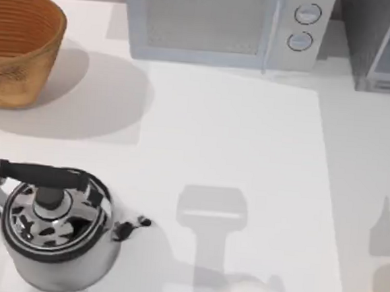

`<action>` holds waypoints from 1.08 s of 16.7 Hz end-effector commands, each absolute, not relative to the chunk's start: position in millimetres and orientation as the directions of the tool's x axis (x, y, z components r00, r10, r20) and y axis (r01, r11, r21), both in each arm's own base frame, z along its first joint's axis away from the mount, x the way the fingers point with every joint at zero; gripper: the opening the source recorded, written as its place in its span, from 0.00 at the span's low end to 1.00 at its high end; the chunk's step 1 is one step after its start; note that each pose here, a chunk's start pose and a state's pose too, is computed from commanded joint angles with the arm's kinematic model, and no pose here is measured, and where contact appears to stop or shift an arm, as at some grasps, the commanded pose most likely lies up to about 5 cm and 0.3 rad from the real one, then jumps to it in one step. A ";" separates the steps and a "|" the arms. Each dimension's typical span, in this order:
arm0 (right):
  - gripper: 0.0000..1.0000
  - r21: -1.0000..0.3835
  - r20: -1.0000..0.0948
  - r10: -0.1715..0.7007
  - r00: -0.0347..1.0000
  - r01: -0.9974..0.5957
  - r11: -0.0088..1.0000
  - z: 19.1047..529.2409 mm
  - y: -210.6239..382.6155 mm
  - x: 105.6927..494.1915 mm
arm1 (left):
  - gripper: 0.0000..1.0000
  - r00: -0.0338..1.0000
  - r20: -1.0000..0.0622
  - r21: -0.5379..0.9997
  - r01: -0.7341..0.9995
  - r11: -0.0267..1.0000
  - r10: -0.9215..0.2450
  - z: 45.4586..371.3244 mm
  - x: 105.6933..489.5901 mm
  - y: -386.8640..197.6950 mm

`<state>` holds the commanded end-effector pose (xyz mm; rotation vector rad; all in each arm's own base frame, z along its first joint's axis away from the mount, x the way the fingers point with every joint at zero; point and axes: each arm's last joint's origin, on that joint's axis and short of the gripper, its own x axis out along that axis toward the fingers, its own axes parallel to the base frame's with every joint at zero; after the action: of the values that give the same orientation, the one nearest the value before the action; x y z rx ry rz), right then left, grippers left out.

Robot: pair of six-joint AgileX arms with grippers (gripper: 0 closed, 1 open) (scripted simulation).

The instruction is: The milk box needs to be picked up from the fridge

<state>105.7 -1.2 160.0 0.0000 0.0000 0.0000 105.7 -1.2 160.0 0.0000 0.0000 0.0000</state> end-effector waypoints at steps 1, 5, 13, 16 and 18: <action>1.00 0.000 0.000 0.000 1.000 0.000 1.000 160.0 -1.2 105.7 | 1.00 1.000 0.000 0.000 0.000 1.000 0.000 160.0 105.7 -1.2; 1.00 0.001 0.008 -0.002 1.000 0.002 1.000 164.1 -3.7 108.6 | 1.00 1.000 0.000 0.000 0.000 1.000 0.000 160.0 105.7 -1.2; 1.00 -0.007 0.025 -0.005 1.000 0.005 1.000 178.5 -26.5 148.6 | 1.00 1.000 0.000 0.000 0.000 1.000 0.000 160.0 105.7 -1.2; 1.00 -0.003 0.001 -0.003 1.000 0.003 1.000 169.4 -40.2 170.3 | 1.00 1.000 0.000 0.000 0.000 1.000 0.000 160.0 105.7 -1.2; 1.00 0.003 -0.017 -0.002 1.000 0.002 1.000 159.9 -50.5 182.3 | 1.00 1.000 0.000 0.000 0.000 1.000 0.000 160.0 105.7 -1.2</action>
<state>182.3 -50.5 159.9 0.0025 0.0172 -0.0023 105.7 -1.2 160.0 0.0000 0.0000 0.0000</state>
